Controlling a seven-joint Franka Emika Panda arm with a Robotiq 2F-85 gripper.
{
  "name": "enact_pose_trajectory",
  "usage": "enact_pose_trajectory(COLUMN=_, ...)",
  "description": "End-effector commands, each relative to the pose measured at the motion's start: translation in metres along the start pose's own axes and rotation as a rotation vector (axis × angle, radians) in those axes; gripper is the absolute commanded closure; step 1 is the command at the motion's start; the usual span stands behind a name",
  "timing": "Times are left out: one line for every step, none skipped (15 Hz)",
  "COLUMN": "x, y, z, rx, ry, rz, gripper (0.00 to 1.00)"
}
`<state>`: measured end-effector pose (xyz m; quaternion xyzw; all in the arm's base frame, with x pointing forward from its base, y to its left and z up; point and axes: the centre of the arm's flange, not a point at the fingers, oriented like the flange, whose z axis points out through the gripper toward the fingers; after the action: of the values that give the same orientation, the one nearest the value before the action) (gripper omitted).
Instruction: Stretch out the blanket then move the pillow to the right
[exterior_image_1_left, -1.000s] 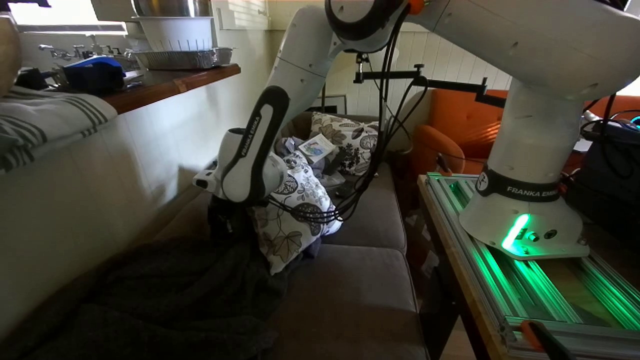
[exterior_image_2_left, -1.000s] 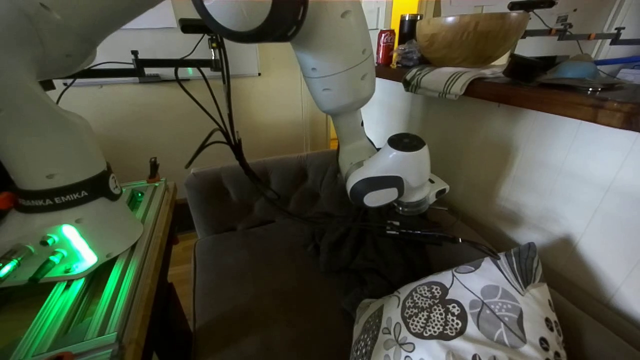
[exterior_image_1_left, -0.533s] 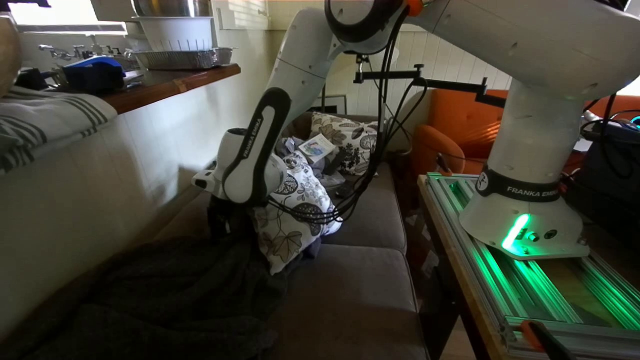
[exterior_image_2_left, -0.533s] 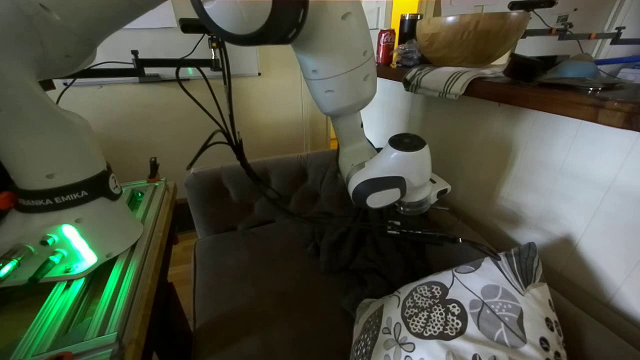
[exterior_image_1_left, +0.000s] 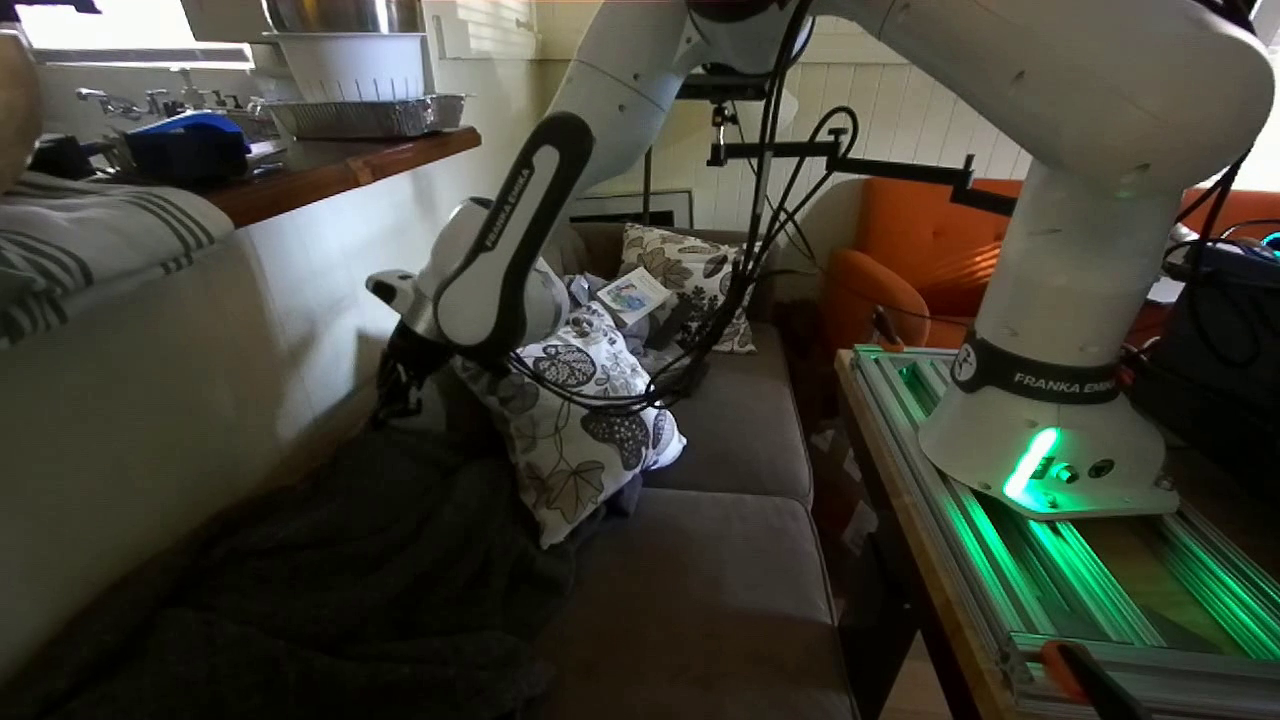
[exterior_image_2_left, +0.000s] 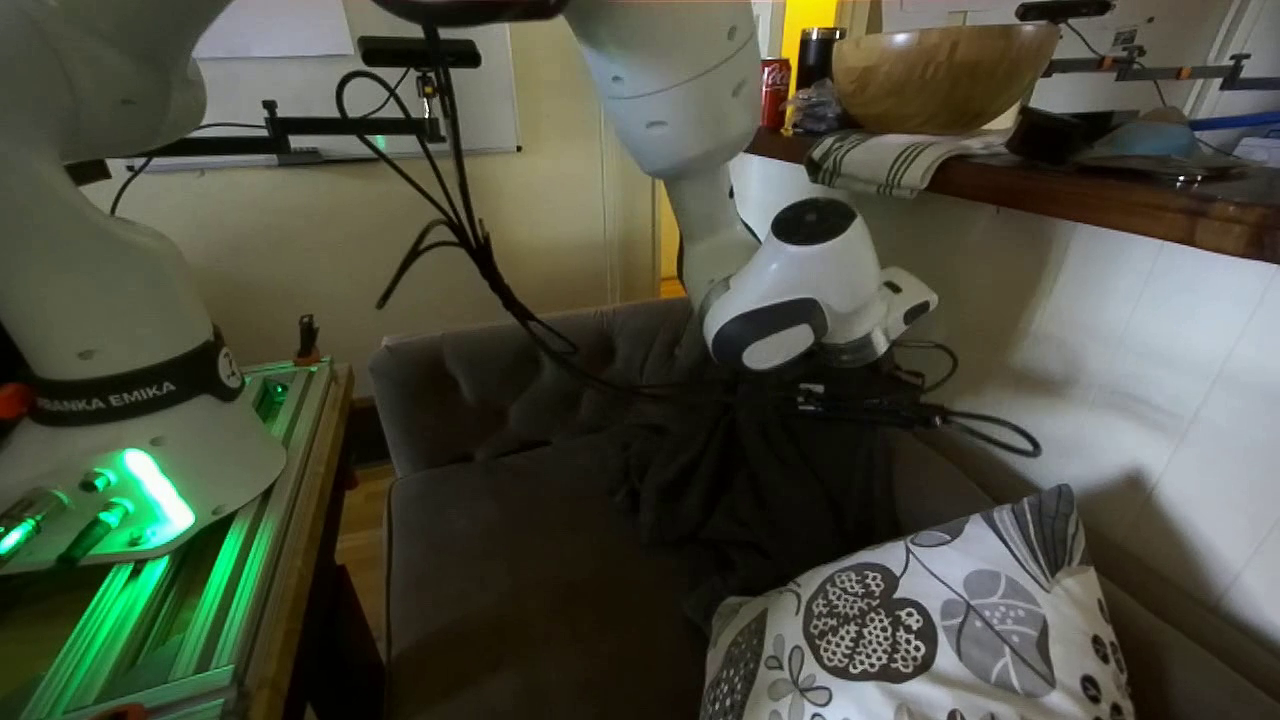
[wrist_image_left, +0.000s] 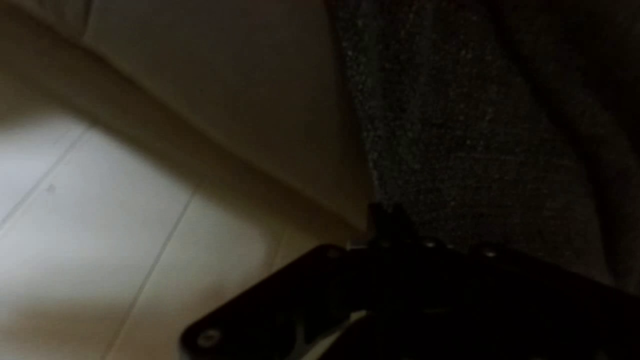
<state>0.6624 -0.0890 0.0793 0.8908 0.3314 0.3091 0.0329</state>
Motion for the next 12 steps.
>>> enact_pose_trajectory(x=0.044, y=0.005, z=-0.084, rx=-0.117, ry=0.164, rz=-0.023, gripper=0.99)
enact_pose_trajectory(x=0.055, y=0.008, z=-0.101, rx=-0.150, ry=0.204, rz=-0.029, gripper=0.99)
enact_pose_trajectory(x=0.065, y=0.012, z=-0.118, rx=-0.191, ry=0.248, rz=-0.034, gripper=0.99)
enact_pose_trajectory(x=0.075, y=0.014, z=-0.134, rx=-0.221, ry=0.286, rz=-0.035, gripper=0.99)
enact_pose_trajectory(x=0.084, y=0.017, z=-0.150, rx=-0.260, ry=0.332, rz=-0.028, gripper=0.99)
enact_pose_trajectory(x=0.094, y=0.019, z=-0.165, rx=-0.287, ry=0.374, rz=-0.026, gripper=0.99)
enact_pose_trajectory(x=0.106, y=0.020, z=-0.180, rx=-0.314, ry=0.418, rz=-0.021, gripper=0.99)
enact_pose_trajectory(x=0.120, y=0.020, z=-0.188, rx=-0.315, ry=0.442, rz=-0.022, gripper=0.99)
enact_pose_trajectory(x=0.090, y=0.024, z=-0.146, rx=-0.287, ry=0.366, rz=-0.028, gripper=0.98)
enact_pose_trajectory(x=0.101, y=0.023, z=-0.157, rx=-0.294, ry=0.389, rz=-0.030, gripper=0.98)
enact_pose_trajectory(x=0.109, y=0.022, z=-0.164, rx=-0.296, ry=0.401, rz=-0.033, gripper=0.98)
enact_pose_trajectory(x=0.112, y=0.021, z=-0.167, rx=-0.296, ry=0.405, rz=-0.035, gripper=0.98)
